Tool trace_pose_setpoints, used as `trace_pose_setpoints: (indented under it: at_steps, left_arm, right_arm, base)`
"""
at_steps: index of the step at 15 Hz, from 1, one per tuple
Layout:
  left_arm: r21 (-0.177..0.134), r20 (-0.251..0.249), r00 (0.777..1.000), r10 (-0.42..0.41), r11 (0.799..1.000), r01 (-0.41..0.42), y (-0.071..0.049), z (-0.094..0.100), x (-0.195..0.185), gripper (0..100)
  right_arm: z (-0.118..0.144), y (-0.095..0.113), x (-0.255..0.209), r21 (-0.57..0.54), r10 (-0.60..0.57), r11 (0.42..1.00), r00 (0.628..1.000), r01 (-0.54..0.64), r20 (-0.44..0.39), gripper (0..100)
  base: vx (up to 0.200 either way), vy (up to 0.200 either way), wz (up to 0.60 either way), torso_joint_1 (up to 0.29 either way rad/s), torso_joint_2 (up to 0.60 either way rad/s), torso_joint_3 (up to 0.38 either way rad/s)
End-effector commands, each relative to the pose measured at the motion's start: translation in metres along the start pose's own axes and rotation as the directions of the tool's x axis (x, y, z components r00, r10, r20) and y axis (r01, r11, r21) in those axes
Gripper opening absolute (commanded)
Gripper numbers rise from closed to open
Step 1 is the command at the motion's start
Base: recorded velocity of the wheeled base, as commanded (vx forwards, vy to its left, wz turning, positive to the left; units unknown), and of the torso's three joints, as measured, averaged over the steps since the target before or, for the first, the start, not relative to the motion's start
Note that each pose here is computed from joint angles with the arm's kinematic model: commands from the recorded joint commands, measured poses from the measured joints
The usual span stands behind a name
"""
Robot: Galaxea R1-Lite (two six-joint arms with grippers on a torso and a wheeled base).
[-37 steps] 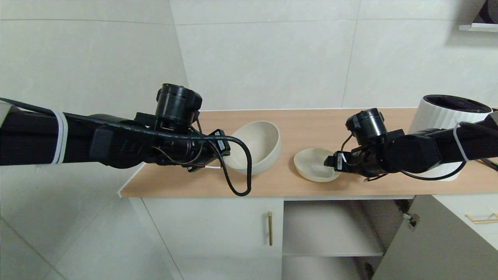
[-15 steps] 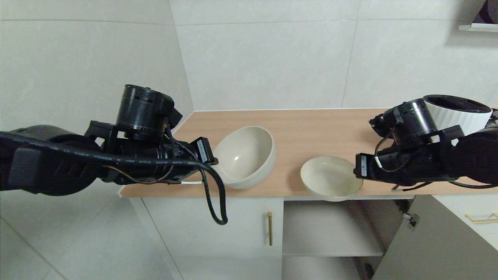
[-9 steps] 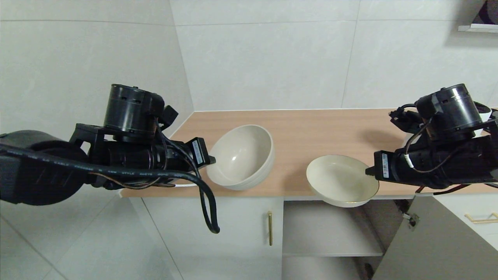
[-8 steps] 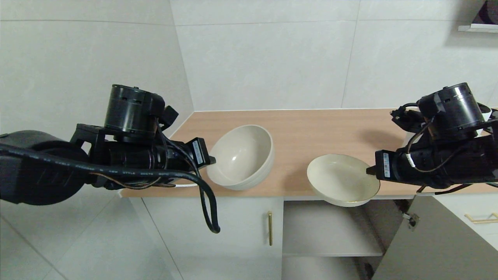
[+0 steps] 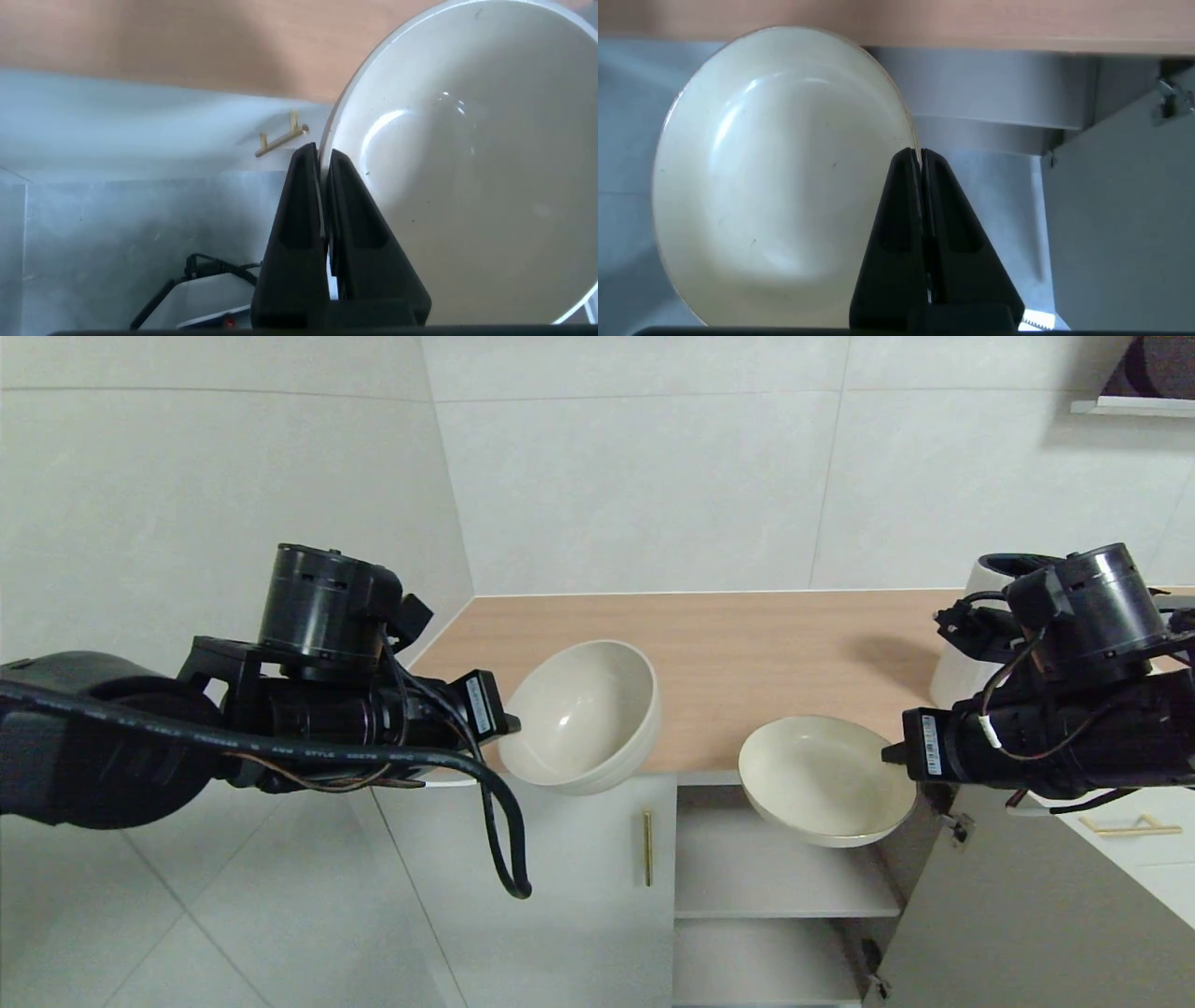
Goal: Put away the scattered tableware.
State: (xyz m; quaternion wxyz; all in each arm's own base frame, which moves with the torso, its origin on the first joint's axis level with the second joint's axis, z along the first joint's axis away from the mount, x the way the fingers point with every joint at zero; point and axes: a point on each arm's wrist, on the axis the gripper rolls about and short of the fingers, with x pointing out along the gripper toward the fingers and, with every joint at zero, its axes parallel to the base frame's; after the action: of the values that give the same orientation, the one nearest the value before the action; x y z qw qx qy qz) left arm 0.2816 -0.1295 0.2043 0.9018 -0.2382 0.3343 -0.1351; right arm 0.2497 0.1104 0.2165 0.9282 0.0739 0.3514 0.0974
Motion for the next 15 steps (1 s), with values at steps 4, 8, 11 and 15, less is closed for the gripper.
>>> trace_pose_setpoints:
  at_steps: [4,8,11,15]
  left_arm:
    - [0.000,-0.006,1.000,0.003,1.000,-0.003,0.0007,-0.0007,0.0025,0]
    - [0.000,-0.006,1.000,0.003,1.000,-0.003,0.0007,-0.0007,0.0025,0]
    - [0.000,-0.010,1.000,0.006,1.000,-0.006,0.0012,-0.0012,0.0040,0]
    - [-0.001,-0.011,1.000,0.007,1.000,-0.007,0.0014,-0.0014,0.0045,0]
  right_arm:
    - [-0.0027,-0.0005,0.0065,-0.002,-0.010,1.000,1.000,0.010,-0.021,0]
    - [-0.0032,-0.0004,0.0091,-0.004,-0.012,1.000,1.000,0.012,-0.026,0]
    - [-0.0045,-0.0007,0.0106,-0.017,-0.016,1.000,0.999,0.015,-0.032,0]
    - [-0.0049,-0.0009,0.0109,-0.017,-0.016,1.000,0.999,0.015,-0.032,0]
  base:
    - [0.000,0.000,0.00,0.000,0.00,0.000]
    - [0.000,0.000,0.00,0.000,0.00,0.000]
    - [0.000,0.000,0.00,0.000,0.00,0.000]
    - [0.000,0.000,0.00,-0.134,0.32,0.186]
